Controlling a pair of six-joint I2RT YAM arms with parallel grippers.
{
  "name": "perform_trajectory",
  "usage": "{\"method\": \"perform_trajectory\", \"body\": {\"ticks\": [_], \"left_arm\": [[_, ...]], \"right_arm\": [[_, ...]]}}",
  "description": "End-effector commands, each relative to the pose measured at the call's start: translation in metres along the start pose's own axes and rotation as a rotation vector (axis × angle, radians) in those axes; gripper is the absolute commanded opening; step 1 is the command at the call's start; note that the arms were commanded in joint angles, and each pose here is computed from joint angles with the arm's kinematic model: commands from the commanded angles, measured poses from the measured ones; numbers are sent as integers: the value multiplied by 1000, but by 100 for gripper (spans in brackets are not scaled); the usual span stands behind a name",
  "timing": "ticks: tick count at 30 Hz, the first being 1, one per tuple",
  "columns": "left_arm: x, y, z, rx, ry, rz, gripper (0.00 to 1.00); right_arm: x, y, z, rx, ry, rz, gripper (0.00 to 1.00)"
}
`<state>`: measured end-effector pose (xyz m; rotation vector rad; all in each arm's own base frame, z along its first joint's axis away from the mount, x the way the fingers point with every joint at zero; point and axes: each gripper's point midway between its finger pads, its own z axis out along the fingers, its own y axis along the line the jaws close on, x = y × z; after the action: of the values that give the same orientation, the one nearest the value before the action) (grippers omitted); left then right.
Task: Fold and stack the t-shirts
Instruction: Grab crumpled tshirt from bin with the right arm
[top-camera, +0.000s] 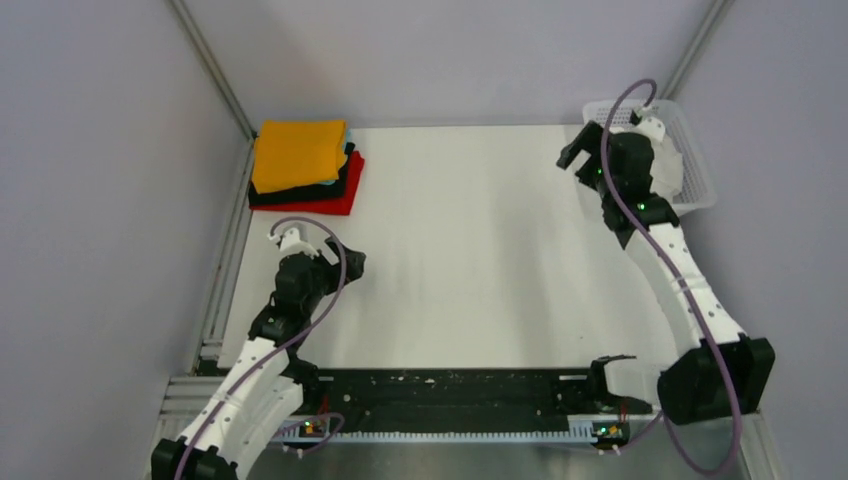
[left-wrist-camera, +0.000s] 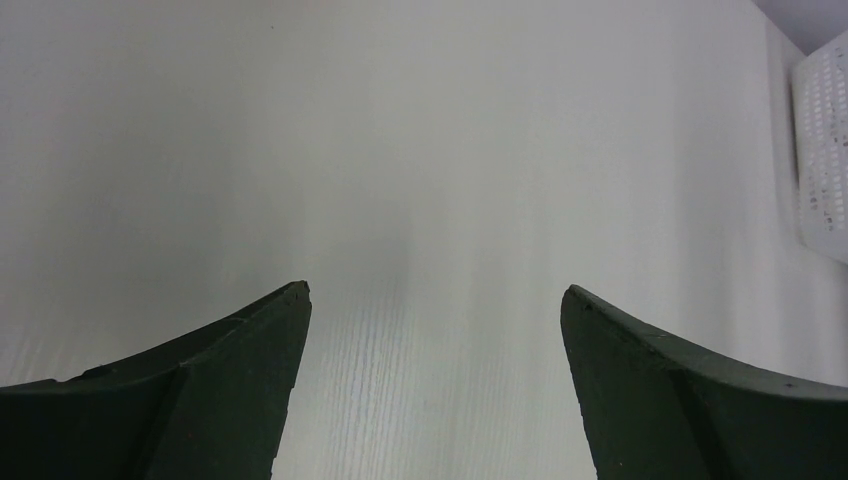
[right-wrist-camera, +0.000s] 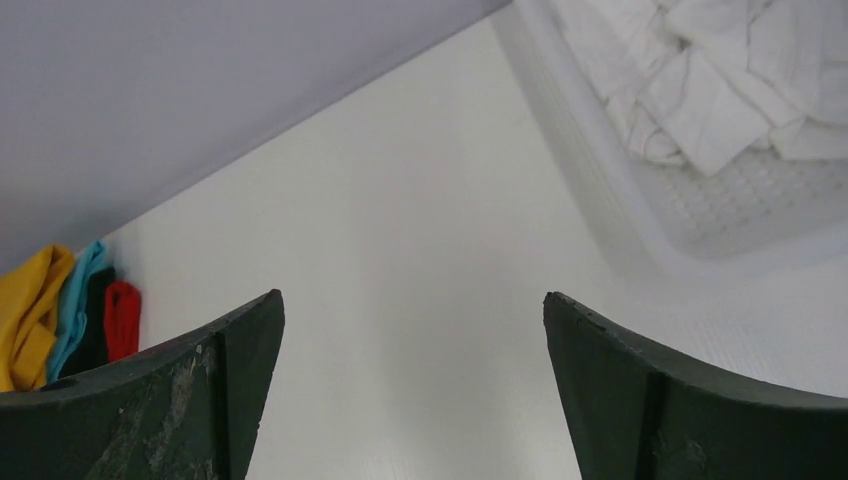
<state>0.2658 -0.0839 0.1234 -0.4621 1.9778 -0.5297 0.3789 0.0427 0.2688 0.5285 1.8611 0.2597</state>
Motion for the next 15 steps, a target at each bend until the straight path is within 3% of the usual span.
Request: {"method": "perform_trajectory", "body": {"ticks": [1,8,15], "left_arm": [[-28,-8,-1,-7,-94,-20,99],[-27,-7,8,-26,-78,-11,99],[-22,-8,20,-41,-29,3,99]], "right_arm": [[-63,-25,43,141,-77,-70,99],[-103,-111,124,315,23,-62,99],[-67,-185,201,404,191,0,96]]}}
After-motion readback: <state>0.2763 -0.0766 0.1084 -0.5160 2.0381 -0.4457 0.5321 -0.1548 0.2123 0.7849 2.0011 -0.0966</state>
